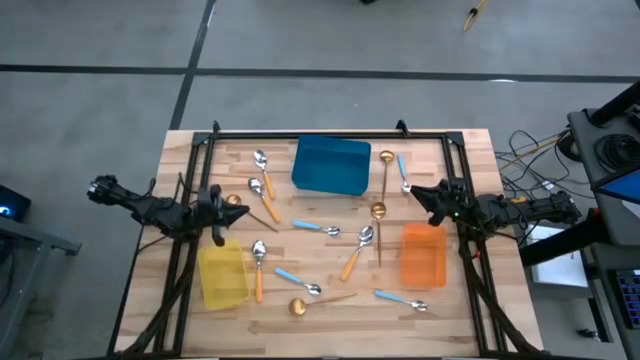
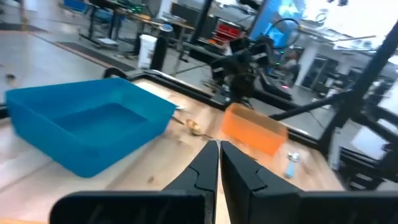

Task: Sort silverware by color (type)
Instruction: Put the gold spoon into the blue bin

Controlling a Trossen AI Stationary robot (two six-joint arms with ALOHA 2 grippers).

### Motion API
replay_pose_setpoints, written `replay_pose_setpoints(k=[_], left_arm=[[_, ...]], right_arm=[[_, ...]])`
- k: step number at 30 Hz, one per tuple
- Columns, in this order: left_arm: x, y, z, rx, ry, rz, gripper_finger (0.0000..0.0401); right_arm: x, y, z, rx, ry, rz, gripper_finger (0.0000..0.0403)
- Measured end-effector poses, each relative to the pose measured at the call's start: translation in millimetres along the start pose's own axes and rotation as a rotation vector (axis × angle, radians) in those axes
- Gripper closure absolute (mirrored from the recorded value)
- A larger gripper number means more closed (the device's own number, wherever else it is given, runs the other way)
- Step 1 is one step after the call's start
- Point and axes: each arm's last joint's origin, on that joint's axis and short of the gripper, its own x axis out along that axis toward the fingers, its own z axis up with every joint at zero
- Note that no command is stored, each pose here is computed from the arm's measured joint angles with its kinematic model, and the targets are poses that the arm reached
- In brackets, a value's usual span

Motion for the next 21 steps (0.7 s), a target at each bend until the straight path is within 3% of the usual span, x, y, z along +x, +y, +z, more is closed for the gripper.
replay_pose_setpoints(k=[12, 21], left_arm=[[5.1, 0.2, -10.8, -0.079, 0.045, 0.018, 0.0401], [6.1, -1.9, -4.8, -0.025, -0.017, 0.026, 0.0401]], right_arm=[[0.0, 3.9, 0.0, 0.183, 0.051, 0.097, 0.0335], [0.5, 7.5, 4.5, 0.104, 0.002, 0.126, 0.0335]])
